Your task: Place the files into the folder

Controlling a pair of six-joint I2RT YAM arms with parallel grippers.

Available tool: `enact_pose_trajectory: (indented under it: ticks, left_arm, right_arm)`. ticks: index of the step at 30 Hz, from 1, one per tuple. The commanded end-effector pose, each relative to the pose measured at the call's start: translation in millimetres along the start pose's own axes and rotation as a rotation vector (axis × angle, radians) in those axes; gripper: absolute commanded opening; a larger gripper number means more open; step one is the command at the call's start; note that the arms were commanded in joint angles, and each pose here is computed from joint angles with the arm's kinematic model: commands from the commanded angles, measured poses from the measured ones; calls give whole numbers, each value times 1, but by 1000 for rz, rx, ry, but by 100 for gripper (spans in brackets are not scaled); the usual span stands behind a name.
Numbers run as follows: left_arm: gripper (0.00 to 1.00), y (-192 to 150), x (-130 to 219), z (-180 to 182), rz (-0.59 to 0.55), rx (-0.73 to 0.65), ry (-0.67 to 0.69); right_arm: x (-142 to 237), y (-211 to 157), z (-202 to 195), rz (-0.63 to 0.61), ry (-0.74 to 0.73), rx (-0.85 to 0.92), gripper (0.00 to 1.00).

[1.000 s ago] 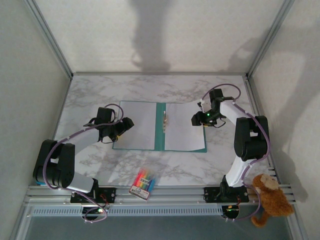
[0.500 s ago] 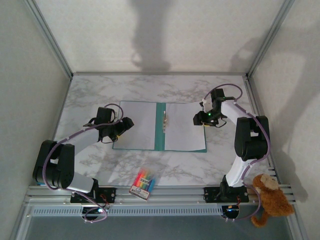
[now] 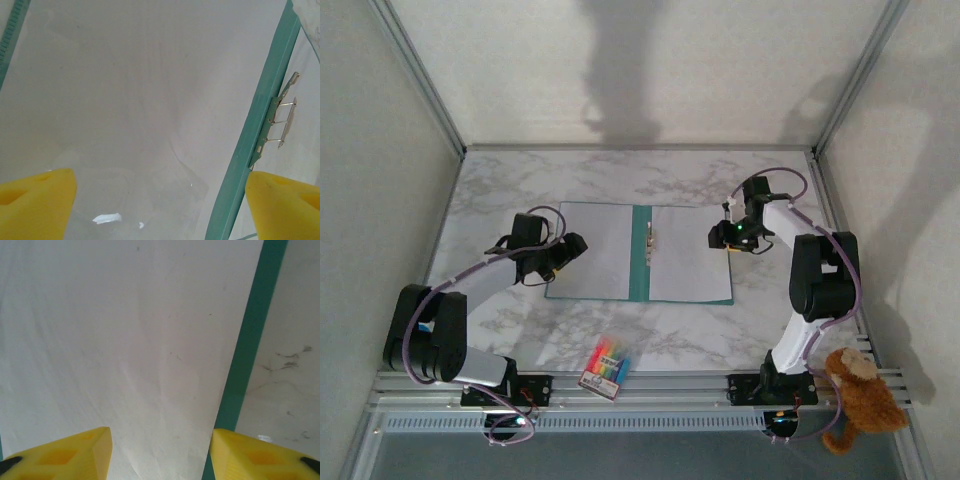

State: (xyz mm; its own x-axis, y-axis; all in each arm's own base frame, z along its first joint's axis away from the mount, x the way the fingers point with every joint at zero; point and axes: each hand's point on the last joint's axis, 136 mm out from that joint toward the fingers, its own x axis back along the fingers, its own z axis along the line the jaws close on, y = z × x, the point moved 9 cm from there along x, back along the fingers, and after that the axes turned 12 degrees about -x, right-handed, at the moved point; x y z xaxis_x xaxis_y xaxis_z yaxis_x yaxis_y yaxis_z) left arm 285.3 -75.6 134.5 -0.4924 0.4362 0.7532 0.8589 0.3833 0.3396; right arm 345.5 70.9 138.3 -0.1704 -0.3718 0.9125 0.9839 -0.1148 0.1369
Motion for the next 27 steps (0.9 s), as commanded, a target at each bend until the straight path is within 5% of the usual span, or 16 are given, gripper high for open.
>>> enact_pose_trajectory:
  ticks: [1,15,27]
  left_arm:
    - [88,4,8,-2,-9,0,-5]
    - [88,24,25,-29,-83,-62,-74]
    - [90,59,45,-122,-267,-375,-148]
  right_arm:
    - [14,5,2,-56,-6,-20,54]
    - [40,3,20,-139,137,-4,54]
    - [80,-15,45,-276,384,45,54]
